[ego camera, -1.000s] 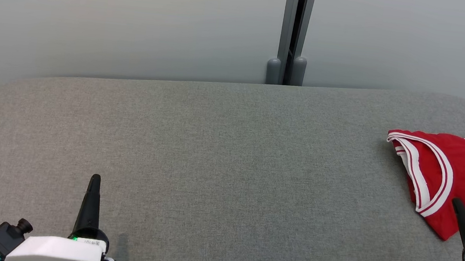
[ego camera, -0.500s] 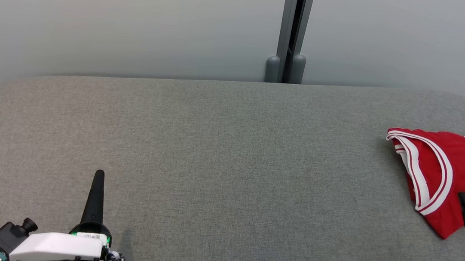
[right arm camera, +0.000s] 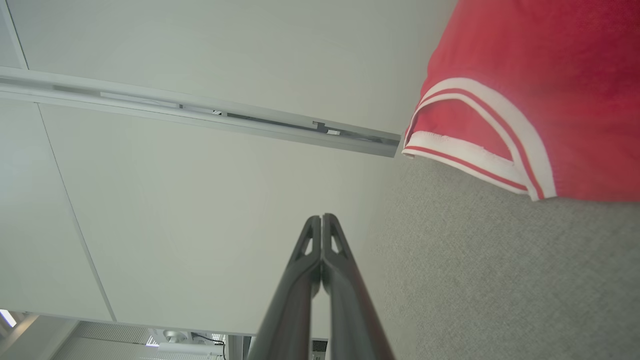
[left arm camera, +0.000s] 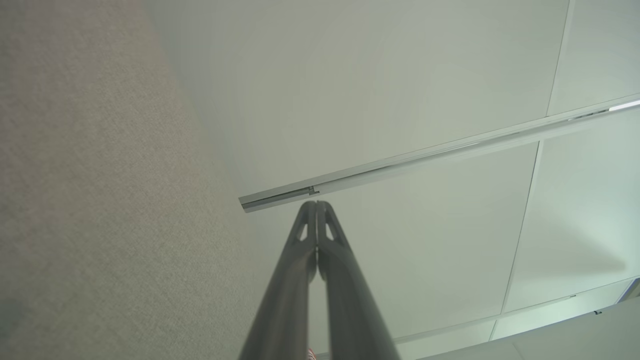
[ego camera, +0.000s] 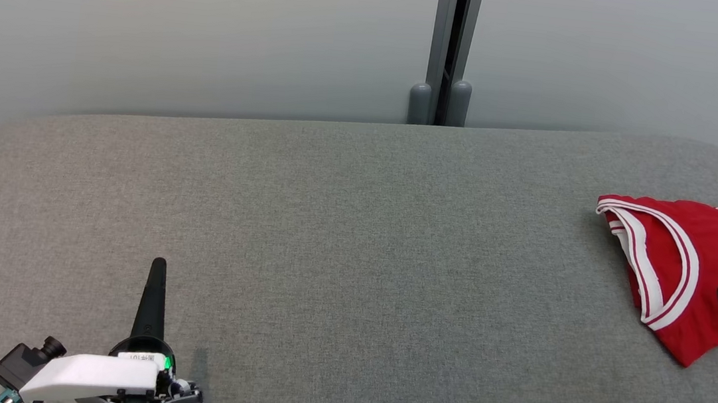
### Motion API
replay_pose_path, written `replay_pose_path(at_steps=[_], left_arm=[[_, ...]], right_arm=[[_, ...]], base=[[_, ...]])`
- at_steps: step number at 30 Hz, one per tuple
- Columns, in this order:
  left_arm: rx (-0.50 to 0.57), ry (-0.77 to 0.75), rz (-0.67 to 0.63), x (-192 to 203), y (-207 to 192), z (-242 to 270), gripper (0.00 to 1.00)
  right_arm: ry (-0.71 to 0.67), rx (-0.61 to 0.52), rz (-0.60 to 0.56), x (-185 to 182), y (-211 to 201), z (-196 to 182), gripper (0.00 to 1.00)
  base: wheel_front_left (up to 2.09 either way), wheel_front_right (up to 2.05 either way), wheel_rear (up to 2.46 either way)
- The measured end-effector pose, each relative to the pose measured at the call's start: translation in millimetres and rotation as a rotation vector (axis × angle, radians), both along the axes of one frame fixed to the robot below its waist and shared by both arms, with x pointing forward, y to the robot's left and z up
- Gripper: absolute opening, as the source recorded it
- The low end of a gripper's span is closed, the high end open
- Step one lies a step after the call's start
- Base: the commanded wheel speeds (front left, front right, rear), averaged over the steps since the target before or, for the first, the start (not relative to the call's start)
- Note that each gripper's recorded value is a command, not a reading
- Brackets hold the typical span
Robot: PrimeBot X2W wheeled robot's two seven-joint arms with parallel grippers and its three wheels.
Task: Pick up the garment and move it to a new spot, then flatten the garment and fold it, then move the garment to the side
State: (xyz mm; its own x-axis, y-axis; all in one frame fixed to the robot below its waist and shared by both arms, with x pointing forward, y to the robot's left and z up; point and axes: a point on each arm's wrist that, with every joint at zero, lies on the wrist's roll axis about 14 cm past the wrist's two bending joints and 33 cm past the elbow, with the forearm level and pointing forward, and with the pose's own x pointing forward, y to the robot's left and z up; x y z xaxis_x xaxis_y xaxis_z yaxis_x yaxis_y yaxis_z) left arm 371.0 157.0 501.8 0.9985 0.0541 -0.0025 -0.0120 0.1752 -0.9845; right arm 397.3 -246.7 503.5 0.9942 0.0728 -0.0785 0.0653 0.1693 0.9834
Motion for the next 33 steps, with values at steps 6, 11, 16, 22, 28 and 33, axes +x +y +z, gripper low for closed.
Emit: replay_pose_path(at_steps=[6,11,16,22,28,33], left_arm=[[-0.042,-0.001,0.003,1.7,-2.3,0.0,0.0],[-0.082,0.004,0.008,2.5,-4.2,-1.3,0.0],[-0.114,-0.003,0.007,5.3,-6.7,0.9,0.0],[-0.155,0.001,0.011,6.9,-8.8,0.1,0.0],[-0.18,-0.001,0.011,7.7,-10.3,0.3,0.0],[-0.18,-0.001,0.012,7.6,-10.3,0.2,0.0]], right_arm=[[-0.012,0.045,-0.001,1.9,-2.4,2.3,0.0],[-0.021,0.08,-0.003,3.3,-3.9,4.0,0.0],[-0.034,0.116,-0.003,4.8,-5.6,6.4,0.0],[-0.044,0.155,-0.007,6.0,-8.3,8.0,0.0],[-0.055,0.181,-0.008,7.2,-9.7,10.1,0.0],[-0.056,0.182,-0.009,7.2,-9.9,10.3,0.0]], base=[[0.0,0.0,0.0],[0.0,0.0,0.0],[0.0,0.0,0.0],[0.0,0.0,0.0],[0.0,0.0,0.0],[0.0,0.0,0.0]])
